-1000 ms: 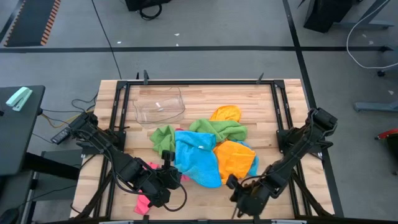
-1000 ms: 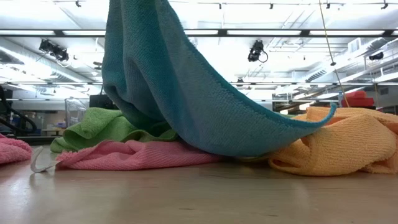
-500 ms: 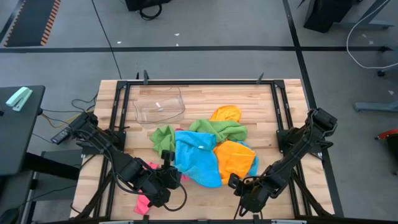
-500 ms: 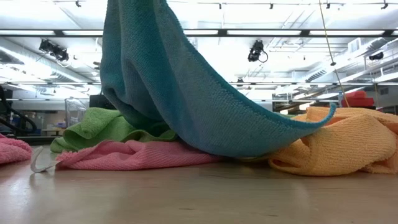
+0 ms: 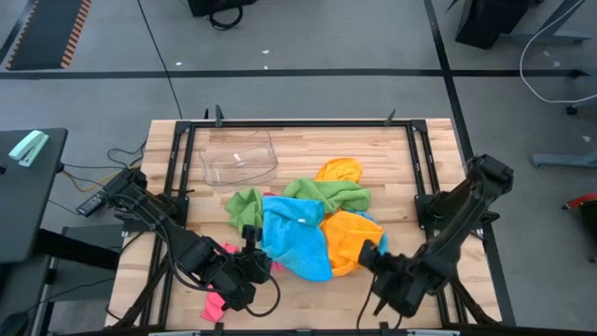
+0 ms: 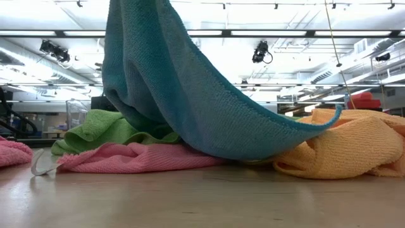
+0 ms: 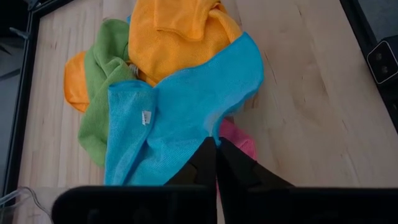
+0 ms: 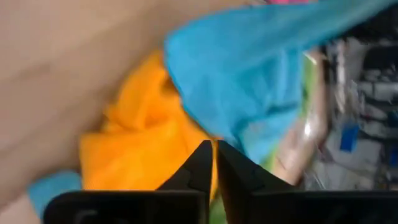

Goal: Fold microfiber towels
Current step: Fold the left blue microfiber towel

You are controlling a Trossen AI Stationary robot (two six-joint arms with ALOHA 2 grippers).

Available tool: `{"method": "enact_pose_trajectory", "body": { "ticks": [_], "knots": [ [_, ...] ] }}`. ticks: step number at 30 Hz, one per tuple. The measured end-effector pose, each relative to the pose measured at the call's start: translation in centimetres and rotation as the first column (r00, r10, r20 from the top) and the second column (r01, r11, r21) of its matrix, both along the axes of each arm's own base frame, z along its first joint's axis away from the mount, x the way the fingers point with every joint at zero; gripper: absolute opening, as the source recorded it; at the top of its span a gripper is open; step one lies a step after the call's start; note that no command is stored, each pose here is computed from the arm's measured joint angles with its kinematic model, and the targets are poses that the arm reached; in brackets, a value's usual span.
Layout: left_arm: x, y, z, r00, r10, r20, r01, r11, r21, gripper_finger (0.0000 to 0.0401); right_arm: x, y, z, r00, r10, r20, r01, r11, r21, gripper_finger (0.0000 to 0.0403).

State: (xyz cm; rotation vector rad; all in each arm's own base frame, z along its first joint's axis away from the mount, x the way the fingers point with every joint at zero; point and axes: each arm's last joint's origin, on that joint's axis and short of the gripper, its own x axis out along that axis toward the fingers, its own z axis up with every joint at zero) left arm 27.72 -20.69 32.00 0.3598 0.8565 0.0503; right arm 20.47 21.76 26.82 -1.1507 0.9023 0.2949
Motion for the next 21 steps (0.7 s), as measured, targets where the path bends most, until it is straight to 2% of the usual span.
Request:
{"method": "enact_pose_trajectory", "body": {
  "ticks": [5,11,21],
  "knots": [
    [0.0,0.0,0.0,1.000,0.003,0.001,-0.003,1.000,-0.002,0.0026,-1.7,-1.8,2.9,0.994,-0.056,0.090,0.055,0.998,0.005,0.0008],
    [0.0,0.0,0.0,1.000,0.003,0.000,-0.003,1.000,-0.002,0.0007,-2.4,-2.6,4.2,0.991,-0.064,0.121,0.058,0.997,0.047,0.0009],
    [0.0,0.0,0.0,1.000,0.003,0.000,-0.003,1.000,-0.001,0.0022,-2.3,-2.6,4.1,0.988,-0.099,0.122,0.089,0.993,0.082,0.0069]
  ]
}}
